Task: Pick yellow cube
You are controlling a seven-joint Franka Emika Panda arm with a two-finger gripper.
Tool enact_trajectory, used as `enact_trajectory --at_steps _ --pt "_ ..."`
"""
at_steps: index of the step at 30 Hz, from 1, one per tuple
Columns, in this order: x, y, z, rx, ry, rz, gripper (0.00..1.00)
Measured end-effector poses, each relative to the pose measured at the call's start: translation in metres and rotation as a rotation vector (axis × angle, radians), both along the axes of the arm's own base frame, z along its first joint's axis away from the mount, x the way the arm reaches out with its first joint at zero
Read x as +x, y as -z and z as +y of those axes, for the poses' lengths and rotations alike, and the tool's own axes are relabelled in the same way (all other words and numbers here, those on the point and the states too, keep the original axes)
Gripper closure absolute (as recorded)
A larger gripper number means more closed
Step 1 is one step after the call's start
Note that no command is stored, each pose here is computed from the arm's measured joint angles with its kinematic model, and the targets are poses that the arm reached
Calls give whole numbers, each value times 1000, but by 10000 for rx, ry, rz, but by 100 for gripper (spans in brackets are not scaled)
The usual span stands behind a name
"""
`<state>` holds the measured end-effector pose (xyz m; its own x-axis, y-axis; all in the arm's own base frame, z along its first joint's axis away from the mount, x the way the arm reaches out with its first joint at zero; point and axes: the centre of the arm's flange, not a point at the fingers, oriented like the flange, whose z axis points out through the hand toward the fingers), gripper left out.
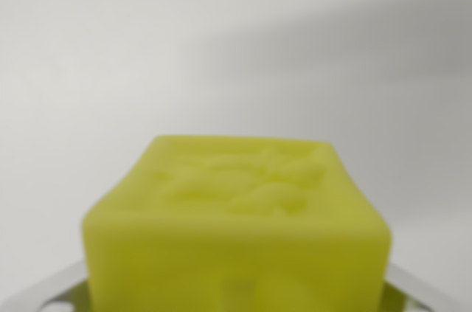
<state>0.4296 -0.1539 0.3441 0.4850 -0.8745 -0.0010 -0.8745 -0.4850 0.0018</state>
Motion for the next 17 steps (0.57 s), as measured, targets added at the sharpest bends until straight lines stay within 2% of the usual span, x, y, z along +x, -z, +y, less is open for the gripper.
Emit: enact_trajectory --at_steps 8,17 --pt "0 -18 0 -1 -1 -3 100" --pt "0 -19 0 0 -1 -2 100"
